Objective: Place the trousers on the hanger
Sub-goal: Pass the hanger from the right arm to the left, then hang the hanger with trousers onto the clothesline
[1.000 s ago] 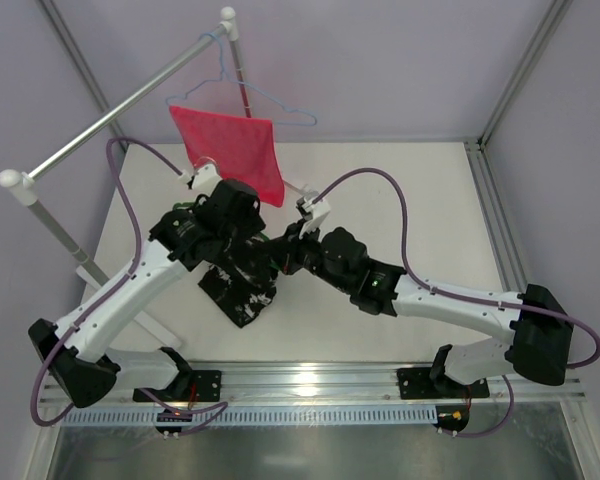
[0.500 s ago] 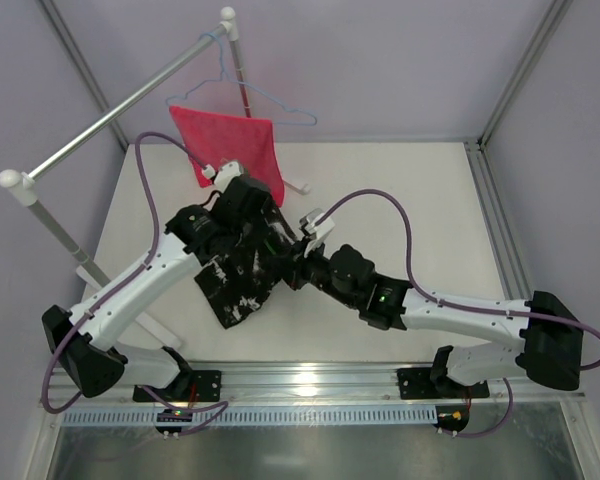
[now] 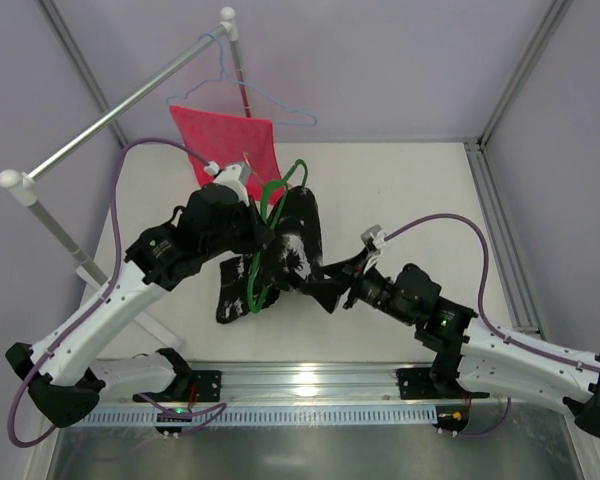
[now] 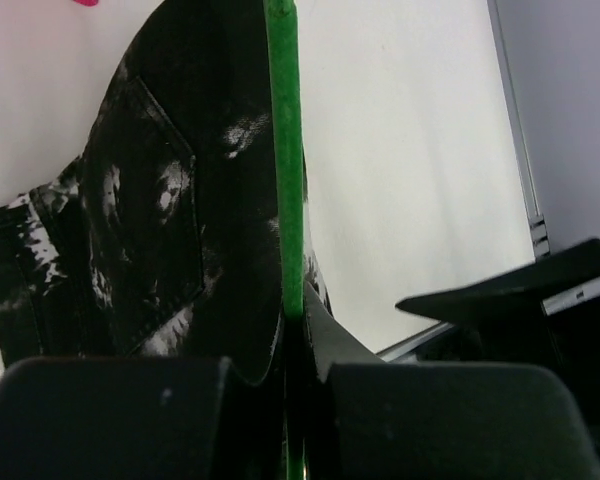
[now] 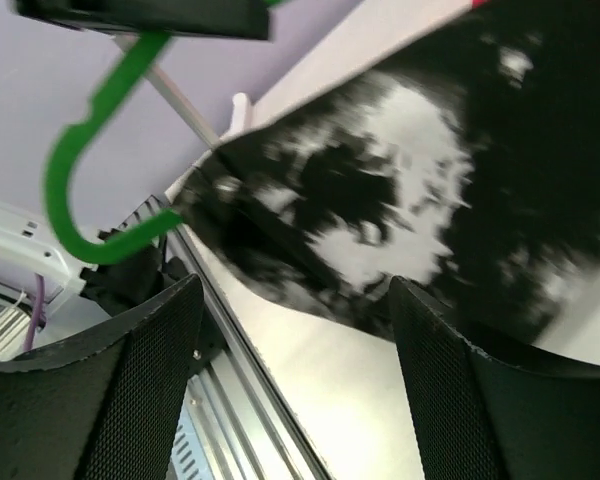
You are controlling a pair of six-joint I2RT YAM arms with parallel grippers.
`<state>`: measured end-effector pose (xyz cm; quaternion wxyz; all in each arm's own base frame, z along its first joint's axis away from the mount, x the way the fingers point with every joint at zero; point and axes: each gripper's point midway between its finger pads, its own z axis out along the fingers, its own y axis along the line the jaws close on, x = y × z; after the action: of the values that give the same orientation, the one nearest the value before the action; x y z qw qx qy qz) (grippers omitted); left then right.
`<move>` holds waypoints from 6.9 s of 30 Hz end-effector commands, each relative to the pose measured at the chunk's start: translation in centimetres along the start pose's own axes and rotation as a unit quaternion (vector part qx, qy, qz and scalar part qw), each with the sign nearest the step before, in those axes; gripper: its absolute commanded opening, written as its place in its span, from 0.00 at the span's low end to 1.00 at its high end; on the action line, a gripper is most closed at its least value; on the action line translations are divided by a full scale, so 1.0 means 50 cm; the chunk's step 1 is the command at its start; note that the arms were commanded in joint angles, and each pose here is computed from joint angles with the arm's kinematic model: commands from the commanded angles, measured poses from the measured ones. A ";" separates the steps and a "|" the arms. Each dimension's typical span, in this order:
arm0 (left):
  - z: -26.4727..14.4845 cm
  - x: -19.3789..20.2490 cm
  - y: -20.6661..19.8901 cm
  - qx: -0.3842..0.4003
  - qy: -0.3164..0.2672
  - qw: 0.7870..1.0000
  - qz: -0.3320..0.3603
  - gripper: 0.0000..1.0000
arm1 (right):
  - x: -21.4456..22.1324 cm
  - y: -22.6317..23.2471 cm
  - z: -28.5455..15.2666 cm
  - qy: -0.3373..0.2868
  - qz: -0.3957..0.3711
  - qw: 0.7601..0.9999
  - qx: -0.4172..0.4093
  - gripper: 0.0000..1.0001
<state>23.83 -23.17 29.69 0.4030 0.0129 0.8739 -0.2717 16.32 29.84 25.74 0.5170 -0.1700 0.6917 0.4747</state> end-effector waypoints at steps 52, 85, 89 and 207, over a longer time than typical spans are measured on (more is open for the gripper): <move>-0.054 -0.213 -0.040 -0.051 -0.257 0.964 0.050 0.00 | -0.086 -0.291 0.060 -0.134 0.293 0.942 -0.097 0.04; -0.103 -0.217 0.038 -0.179 -0.320 0.930 0.040 0.00 | 0.057 -0.347 0.052 -0.108 0.348 0.930 0.047 0.04; -0.131 -0.239 0.015 -0.179 -0.350 0.919 0.040 0.00 | 0.099 -0.349 0.078 -0.095 0.368 0.923 0.063 0.04; -0.222 -0.359 0.311 -0.392 -0.350 0.850 0.034 0.00 | -0.208 -0.013 -0.044 -0.021 0.163 0.979 0.121 1.00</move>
<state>31.69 -0.66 39.25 0.6287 -0.1792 0.7354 0.1781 19.69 26.20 34.11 0.4410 0.0144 0.7578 0.4806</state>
